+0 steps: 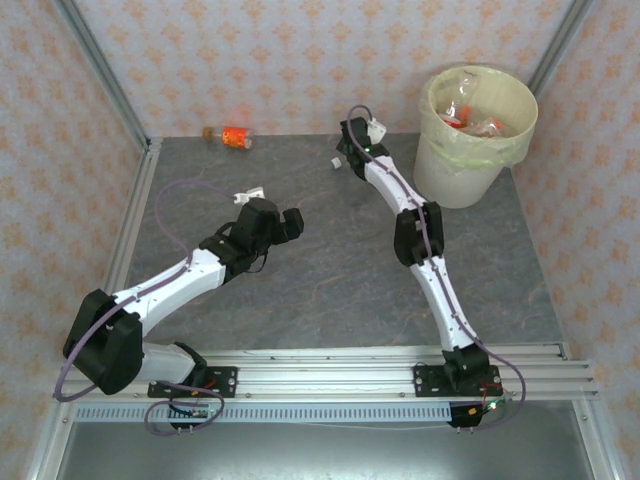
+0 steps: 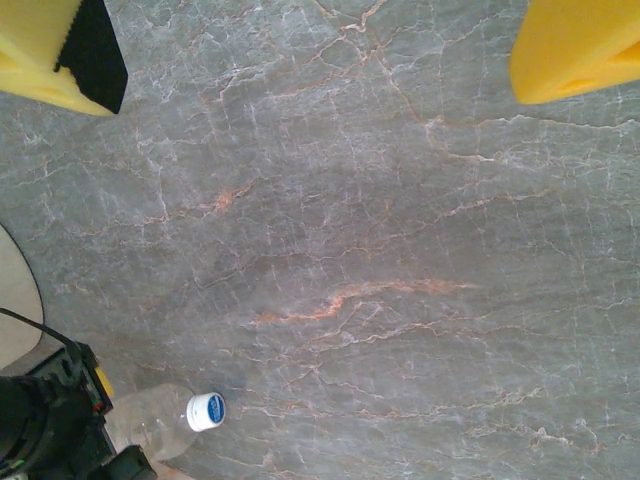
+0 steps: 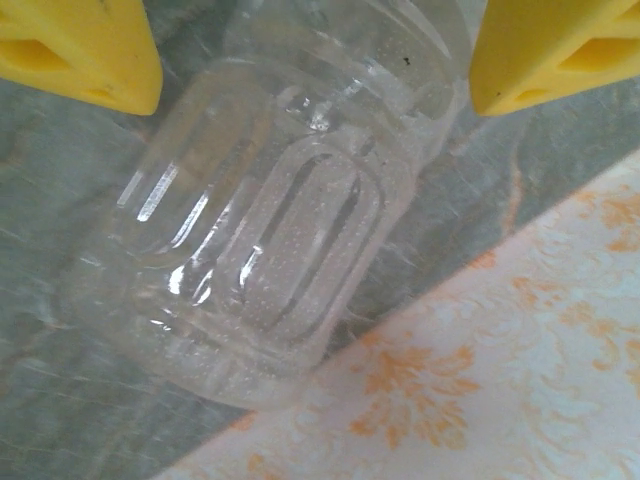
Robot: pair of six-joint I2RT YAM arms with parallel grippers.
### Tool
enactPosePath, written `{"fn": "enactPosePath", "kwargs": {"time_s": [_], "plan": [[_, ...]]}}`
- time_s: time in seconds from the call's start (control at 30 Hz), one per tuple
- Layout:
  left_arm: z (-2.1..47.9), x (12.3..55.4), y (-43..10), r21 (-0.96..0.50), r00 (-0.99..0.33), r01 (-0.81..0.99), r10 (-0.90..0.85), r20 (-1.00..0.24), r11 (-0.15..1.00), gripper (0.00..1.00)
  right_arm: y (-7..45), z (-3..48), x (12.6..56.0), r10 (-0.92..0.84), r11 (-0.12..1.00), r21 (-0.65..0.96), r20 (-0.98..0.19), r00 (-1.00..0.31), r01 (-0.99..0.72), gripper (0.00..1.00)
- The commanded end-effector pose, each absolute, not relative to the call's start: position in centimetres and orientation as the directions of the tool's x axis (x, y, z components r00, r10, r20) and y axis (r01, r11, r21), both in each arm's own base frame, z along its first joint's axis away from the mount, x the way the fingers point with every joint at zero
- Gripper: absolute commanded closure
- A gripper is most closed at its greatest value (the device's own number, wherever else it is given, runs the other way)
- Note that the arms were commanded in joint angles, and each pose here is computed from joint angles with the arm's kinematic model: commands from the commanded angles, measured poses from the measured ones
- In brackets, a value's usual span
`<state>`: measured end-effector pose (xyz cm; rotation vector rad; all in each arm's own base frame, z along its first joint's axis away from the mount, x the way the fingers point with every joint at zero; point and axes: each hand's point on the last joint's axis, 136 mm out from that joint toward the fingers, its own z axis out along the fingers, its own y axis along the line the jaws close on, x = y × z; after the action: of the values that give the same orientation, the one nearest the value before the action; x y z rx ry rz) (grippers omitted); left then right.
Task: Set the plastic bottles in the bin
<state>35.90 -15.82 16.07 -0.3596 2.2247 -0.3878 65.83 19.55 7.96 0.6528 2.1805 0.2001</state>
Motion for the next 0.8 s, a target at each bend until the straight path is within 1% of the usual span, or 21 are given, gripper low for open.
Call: {"fn": "enactPosePath", "kwargs": {"time_s": [0.0, 0.2, 0.33, 0.4, 0.47, 0.6, 0.7, 0.77], "plan": [[16.0, 35.9, -15.0, -0.360, -0.611, -0.141, -0.368, -0.701, 0.922, 0.00, 18.3, 10.5, 63.7, 0.521, 0.847, 0.338, -0.681, -0.514, 0.410, 0.19], [15.8, 35.9, -15.0, -0.358, -0.614, -0.139, -0.364, -0.700, 0.923, 0.00, 17.3, 11.8, 59.6, 0.513, 0.857, 0.358, -0.673, -0.533, 0.372, 0.19], [15.7, 36.1, -15.1, -0.360, -0.614, -0.138, -0.365, -0.700, 0.923, 0.00, 17.1, 13.3, 57.5, 0.532, 0.846, 0.400, -0.659, -0.531, 0.351, 0.16], [15.6, 36.1, -15.2, -0.363, -0.614, -0.137, -0.367, -0.698, 0.921, 0.00, 17.0, 13.6, 56.8, 0.569, 0.822, 0.439, -0.635, -0.522, 0.362, 0.12], [15.6, 36.2, -15.3, -0.369, -0.616, -0.135, -0.370, -0.696, 0.919, 0.00, 17.0, 13.5, 56.7, 0.609, 0.793, 0.477, -0.599, -0.521, 0.379, 0.09], [15.4, 36.2, -15.6, -0.372, -0.625, -0.132, -0.368, -0.688, 0.919, 0.00, 17.1, 12.4, 58.2, 0.678, 0.734, 0.531, -0.540, -0.498, 0.423, 0.03], [15.3, 36.0, -15.4, -0.370, -0.627, -0.134, -0.368, -0.687, 0.919, 0.00, 16.0, 10.2, 59.2, 0.719, 0.694, 0.489, -0.504, -0.478, 0.529, 0.01], [15.4, 35.9, -15.2, -0.368, -0.622, -0.138, -0.370, -0.690, 0.919, 0.00, 15.5, 9.2, 60.0, 0.725, 0.685, 0.464, -0.512, -0.461, 0.561, 0.01]]}}
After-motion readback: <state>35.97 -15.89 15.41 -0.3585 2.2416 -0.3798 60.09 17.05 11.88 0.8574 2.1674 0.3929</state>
